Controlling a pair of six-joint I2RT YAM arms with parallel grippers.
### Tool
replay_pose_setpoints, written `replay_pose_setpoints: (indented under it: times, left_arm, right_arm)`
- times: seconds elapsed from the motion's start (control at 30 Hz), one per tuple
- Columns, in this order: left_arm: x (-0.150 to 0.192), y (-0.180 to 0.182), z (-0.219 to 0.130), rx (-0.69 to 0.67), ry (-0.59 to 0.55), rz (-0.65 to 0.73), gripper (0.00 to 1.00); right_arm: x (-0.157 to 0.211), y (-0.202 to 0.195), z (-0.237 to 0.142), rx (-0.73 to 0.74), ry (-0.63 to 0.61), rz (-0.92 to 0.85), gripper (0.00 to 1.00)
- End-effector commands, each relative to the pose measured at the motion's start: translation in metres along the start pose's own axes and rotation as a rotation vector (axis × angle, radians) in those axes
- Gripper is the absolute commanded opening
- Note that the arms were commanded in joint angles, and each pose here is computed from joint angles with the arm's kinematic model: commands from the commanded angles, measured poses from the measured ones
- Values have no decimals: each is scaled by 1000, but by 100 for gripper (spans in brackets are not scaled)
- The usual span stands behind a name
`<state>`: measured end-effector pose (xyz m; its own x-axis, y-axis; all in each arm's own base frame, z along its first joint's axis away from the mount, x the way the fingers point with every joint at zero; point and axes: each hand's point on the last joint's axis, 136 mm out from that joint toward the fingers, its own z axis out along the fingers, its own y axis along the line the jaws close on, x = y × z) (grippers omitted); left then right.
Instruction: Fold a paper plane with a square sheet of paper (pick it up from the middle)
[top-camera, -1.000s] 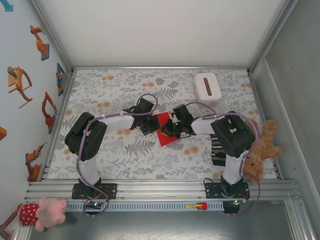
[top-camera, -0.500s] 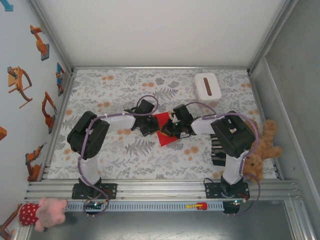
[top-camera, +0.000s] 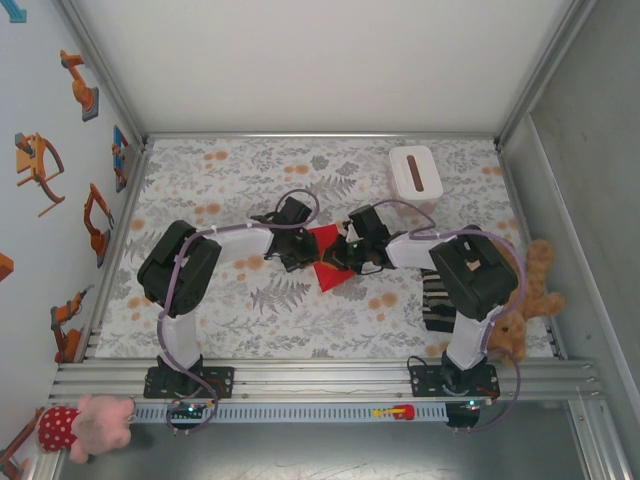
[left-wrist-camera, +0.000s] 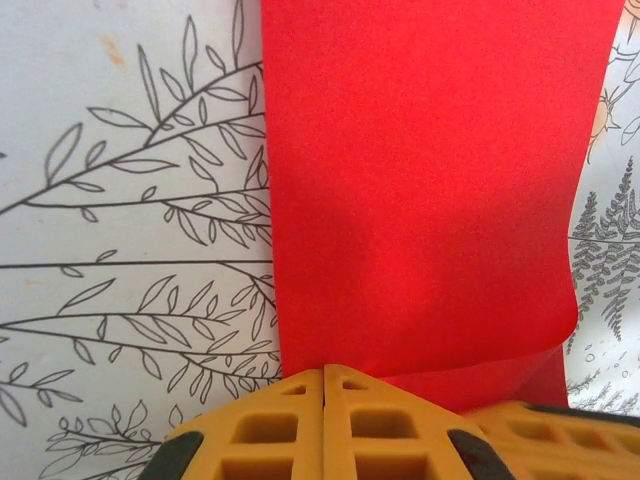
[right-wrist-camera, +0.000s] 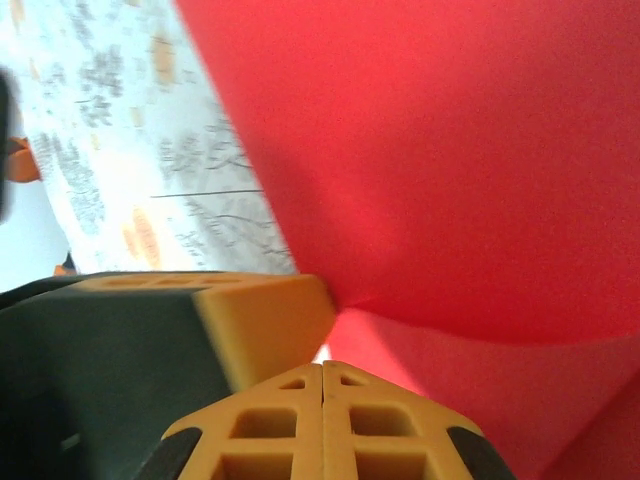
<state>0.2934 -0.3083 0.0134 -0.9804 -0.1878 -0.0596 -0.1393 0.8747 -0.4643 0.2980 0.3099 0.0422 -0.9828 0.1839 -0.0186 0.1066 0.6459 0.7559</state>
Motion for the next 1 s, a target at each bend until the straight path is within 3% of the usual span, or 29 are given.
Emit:
replay_pose_setpoints:
  times: [0.0,0.17,0.63,0.97]
  left_arm:
    - [18,40,12,-168,66,28,0]
    - [18,36,13,-156,73,43,0]
    - [19,38,16,-162,83,27,0]
    - [19,46,16,-195,76,20,0]
  right_arm:
    - [-8,9,-20,11,-35,-114,0]
    - [-5,-5,-15,42,-5,-127,0]
    - [5,0,2,37,93,-165,0]
    - [10,-26,9,118,86,-139,0]
